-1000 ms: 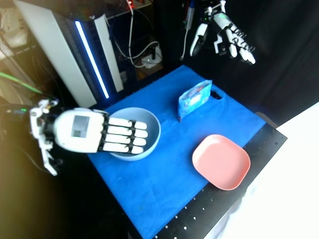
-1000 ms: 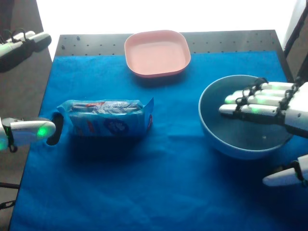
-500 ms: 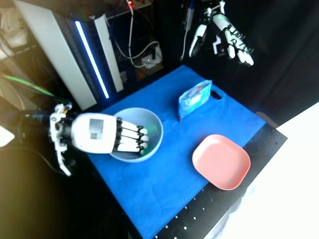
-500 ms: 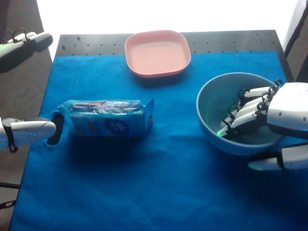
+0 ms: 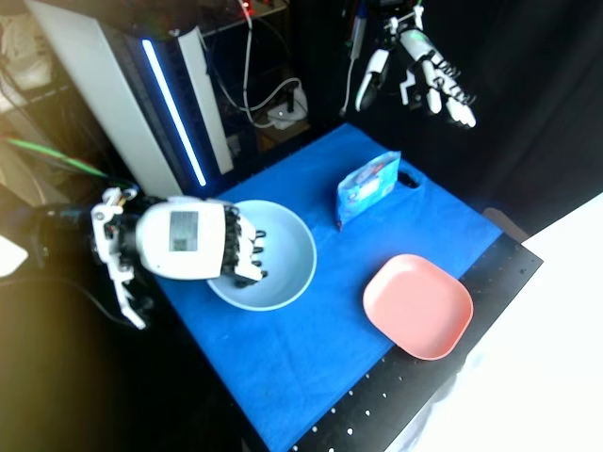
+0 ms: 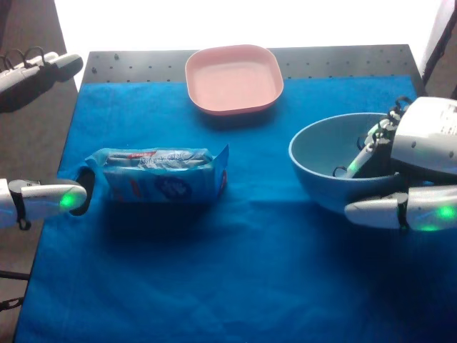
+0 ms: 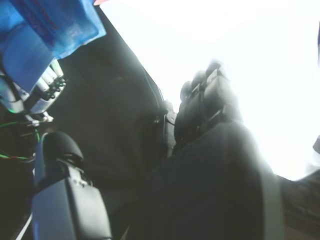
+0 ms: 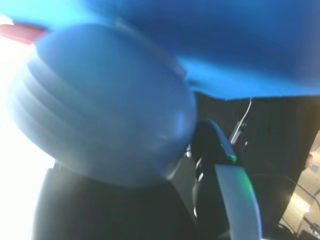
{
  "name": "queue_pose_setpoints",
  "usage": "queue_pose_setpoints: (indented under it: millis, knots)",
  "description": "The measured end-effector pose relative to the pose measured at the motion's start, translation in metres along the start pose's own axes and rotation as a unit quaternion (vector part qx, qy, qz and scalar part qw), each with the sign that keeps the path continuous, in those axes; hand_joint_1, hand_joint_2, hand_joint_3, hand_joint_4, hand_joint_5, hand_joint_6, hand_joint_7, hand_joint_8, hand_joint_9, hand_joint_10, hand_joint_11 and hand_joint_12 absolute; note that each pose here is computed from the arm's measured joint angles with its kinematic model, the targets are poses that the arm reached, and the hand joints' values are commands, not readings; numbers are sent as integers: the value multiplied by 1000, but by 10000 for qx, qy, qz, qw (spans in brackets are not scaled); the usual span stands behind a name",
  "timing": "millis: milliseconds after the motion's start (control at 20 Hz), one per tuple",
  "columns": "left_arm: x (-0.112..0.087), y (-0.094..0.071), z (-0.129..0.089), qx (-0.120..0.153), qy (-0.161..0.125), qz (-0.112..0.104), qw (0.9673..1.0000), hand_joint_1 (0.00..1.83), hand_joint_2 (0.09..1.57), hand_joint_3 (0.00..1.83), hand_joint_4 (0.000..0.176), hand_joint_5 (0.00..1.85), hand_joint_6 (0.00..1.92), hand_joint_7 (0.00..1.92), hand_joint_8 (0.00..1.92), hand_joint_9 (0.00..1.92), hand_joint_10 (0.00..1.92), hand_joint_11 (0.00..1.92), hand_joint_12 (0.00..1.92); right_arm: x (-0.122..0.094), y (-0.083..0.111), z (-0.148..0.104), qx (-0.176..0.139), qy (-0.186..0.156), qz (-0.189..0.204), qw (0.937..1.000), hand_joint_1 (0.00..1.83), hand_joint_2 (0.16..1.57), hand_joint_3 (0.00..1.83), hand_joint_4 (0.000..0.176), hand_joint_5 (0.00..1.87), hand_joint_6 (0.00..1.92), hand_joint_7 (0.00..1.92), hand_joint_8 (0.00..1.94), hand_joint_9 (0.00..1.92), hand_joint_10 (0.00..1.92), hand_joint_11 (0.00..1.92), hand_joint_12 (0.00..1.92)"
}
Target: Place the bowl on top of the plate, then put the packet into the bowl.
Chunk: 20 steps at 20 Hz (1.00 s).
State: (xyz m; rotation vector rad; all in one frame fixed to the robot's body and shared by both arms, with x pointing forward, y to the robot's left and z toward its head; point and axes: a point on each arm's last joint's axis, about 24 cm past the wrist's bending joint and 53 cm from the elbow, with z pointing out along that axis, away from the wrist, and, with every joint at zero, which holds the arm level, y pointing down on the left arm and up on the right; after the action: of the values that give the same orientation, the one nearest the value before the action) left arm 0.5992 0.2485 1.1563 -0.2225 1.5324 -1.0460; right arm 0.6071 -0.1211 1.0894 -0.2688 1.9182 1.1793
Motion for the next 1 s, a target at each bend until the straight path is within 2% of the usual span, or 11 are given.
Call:
queue_pose_setpoints:
  millis: [50,150,200,300,400,450,550,600,800,850,1000]
  knots:
    - [0,0,0,-4,-3,-3,10000,756,925,2,156,149,2,75,3,43,3,68,32,-2,1,1,-17,-20,-17,10000,170,1456,0,0,981,1913,1534,1927,1682,1912,1616,1918]
    - [0,0,0,-3,-6,-9,10000,729,923,1,148,147,1,76,2,57,7,83,42,0,0,2,30,57,-78,9999,200,1498,2,44,689,1921,1394,1940,1607,1921,1611,1921]
    - [-1,1,0,-15,-11,-11,10000,669,921,0,149,144,0,86,6,83,16,94,50,4,-7,2,161,136,-111,9997,129,1479,0,142,869,1921,1476,1941,1643,1921,1614,1921]
    - [0,0,0,-2,-7,-11,10000,661,920,0,133,154,4,87,4,91,15,114,64,1,-8,2,180,91,-110,9997,219,1471,0,174,903,1921,1489,1941,1630,1921,1623,1921]
    - [0,0,0,1,0,-9,10000,726,929,2,117,156,3,70,2,71,5,111,69,-6,-4,3,130,5,-98,9999,202,1468,0,176,1001,1921,1522,1941,1653,1921,1613,1921]
    - [0,0,0,5,-3,-8,10000,735,921,0,137,155,2,81,6,73,5,114,75,-6,-3,3,112,1,-109,9999,201,1471,0,176,1017,1921,1525,1941,1660,1921,1623,1921]
    - [-2,1,0,1,-12,2,10000,740,925,1,130,159,3,74,1,67,1,79,69,-7,0,4,53,-16,-118,9999,217,1474,0,174,1013,1921,1522,1941,1647,1921,1618,1921]
    - [-2,1,0,-10,-25,-11,10000,759,930,2,117,164,4,71,0,67,1,80,74,-8,0,5,43,-15,-128,9999,233,1476,0,174,993,1921,1522,1941,1651,1921,1623,1921]
    - [-2,1,0,-4,-17,-32,10000,764,926,0,134,167,0,75,0,67,0,2,298,-15,13,6,-193,-133,-147,9996,363,1544,6,176,737,1921,1500,1941,1631,1921,1624,1921]
    - [-2,1,0,-5,-18,-33,10000,762,923,0,124,177,5,77,2,70,2,0,307,-19,18,6,-287,-183,-154,9993,415,1540,0,166,930,1921,1491,1941,1604,1921,1616,1921]
    - [-2,1,0,1,-16,-35,10000,757,923,0,124,169,1,76,0,63,0,0,293,-21,21,6,-331,-215,-160,9991,381,1569,3,133,905,1921,1462,1941,1574,1921,1575,1921]
